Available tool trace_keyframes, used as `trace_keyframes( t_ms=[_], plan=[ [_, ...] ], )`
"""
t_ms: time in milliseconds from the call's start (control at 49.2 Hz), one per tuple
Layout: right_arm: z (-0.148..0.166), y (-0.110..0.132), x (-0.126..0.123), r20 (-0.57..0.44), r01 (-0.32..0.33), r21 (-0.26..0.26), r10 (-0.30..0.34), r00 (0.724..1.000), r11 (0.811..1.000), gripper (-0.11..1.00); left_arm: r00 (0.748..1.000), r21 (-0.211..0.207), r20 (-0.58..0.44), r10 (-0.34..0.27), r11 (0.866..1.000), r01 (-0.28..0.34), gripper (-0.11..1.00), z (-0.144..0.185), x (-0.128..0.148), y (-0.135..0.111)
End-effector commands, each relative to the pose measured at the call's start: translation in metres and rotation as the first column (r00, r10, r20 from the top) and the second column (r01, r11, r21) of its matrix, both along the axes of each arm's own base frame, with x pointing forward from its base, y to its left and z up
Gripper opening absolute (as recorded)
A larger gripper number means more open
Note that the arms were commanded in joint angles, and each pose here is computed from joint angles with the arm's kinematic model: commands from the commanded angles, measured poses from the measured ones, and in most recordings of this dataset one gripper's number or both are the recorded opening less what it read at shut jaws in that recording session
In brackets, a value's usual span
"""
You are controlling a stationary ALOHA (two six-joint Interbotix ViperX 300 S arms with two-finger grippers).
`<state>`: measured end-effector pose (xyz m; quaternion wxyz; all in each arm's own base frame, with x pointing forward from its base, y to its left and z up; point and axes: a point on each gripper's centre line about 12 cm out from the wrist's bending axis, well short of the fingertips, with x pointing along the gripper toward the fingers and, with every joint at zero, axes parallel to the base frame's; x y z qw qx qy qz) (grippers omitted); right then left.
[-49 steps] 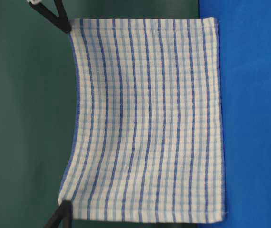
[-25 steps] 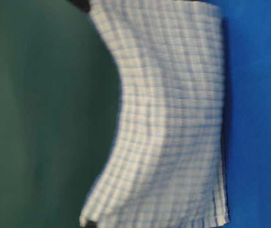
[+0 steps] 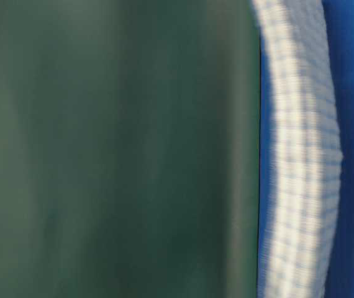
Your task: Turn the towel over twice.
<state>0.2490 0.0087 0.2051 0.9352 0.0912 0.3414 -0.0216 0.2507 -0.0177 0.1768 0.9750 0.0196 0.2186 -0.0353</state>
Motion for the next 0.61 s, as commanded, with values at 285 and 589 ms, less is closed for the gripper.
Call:
trace_keyframes(
  t_ms=[285, 589],
  plan=[
    [-0.027, 0.043, 0.020, -0.035, -0.078, 0.087, 0.081, 0.996, 0.993, 0.04, 0.990, -0.005, -0.079, -0.113, 0.994, 0.113, 0.03, -0.017, 0.019, -0.034],
    [-0.046, 0.044, 0.024, -0.104, -0.056, 0.098, 0.066, 0.992, 0.994, 0.04, 0.988, -0.002, -0.108, -0.114, 0.993, 0.115, 0.05, -0.024, 0.021, -0.035]
  ],
)
